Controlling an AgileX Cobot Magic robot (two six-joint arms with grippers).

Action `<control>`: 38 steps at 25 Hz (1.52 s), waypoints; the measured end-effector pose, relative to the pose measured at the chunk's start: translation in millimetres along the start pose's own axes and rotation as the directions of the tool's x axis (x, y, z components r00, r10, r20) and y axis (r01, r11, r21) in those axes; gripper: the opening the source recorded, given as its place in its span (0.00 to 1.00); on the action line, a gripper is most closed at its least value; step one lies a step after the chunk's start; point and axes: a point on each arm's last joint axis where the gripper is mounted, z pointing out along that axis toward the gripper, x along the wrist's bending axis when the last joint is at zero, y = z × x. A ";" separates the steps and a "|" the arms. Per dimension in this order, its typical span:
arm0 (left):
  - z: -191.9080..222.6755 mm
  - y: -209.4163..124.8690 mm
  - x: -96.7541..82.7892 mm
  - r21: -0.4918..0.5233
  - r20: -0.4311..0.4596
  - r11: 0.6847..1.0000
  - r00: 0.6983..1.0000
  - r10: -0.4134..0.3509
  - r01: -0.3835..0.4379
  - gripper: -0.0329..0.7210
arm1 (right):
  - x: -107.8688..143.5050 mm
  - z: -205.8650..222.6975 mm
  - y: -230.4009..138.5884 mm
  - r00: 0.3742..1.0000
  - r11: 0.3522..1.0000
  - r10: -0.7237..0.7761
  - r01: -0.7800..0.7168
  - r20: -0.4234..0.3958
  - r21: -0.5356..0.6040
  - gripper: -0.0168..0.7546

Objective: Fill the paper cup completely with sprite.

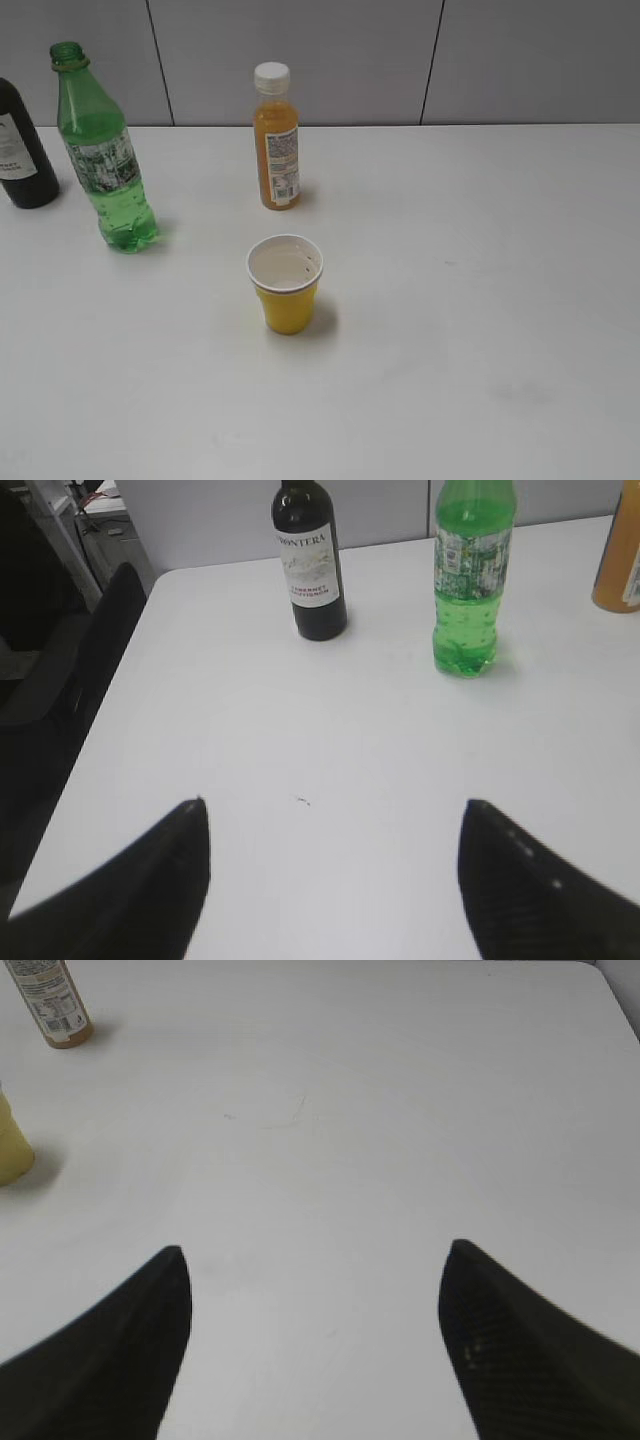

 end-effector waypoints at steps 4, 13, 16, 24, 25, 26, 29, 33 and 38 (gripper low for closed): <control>1.7 -1.6 0.1 0.008 -0.002 1.000 1.000 -0.018 0.018 0.83 | 0.0 0.0 0.1 1.000 1.000 0.000 0.000 0.000 -0.001 0.79; 1.8 -1.7 0.4 0.004 0.048 1.000 0.999 -0.006 0.006 0.83 | 0.0 0.0 0.1 1.000 1.000 0.000 0.000 0.000 -0.001 0.79; 1.8 -1.7 0.6 0.001 0.072 1.000 0.997 0.004 -0.004 0.83 | 0.0 0.0 0.1 1.000 1.000 0.000 0.000 0.000 -0.001 0.79; 1.8 -1.7 0.7 0.000 0.085 1.000 0.996 0.009 -0.009 0.82 | 0.0 0.0 0.1 1.000 1.000 0.000 0.000 0.000 -0.001 0.79; 1.8 -1.7 0.7 -0.001 0.086 1.000 0.996 0.009 -0.009 0.82 | 0.0 0.0 0.2 1.000 1.000 0.000 0.000 0.000 -0.002 0.79; 1.8 -1.7 0.7 -0.001 0.086 1.000 0.996 0.009 -0.009 0.82 | 0.0 0.0 0.2 1.000 1.000 0.000 0.000 0.000 -0.002 0.79; 1.8 -1.7 0.7 -0.001 0.086 1.000 0.996 0.009 -0.009 0.82 | 0.0 0.0 0.2 1.000 1.000 0.000 0.000 0.000 -0.002 0.79; 1.8 -1.7 0.7 0.000 0.086 1.000 0.996 0.001 -0.001 0.82 | 0.0 0.0 0.2 1.000 1.000 0.000 0.000 0.000 -0.002 0.79; 1.8 -1.7 0.7 0.000 0.086 1.000 0.996 -0.003 0.002 0.82 | 0.0 0.0 0.3 1.000 1.000 0.000 0.000 0.000 -0.003 0.79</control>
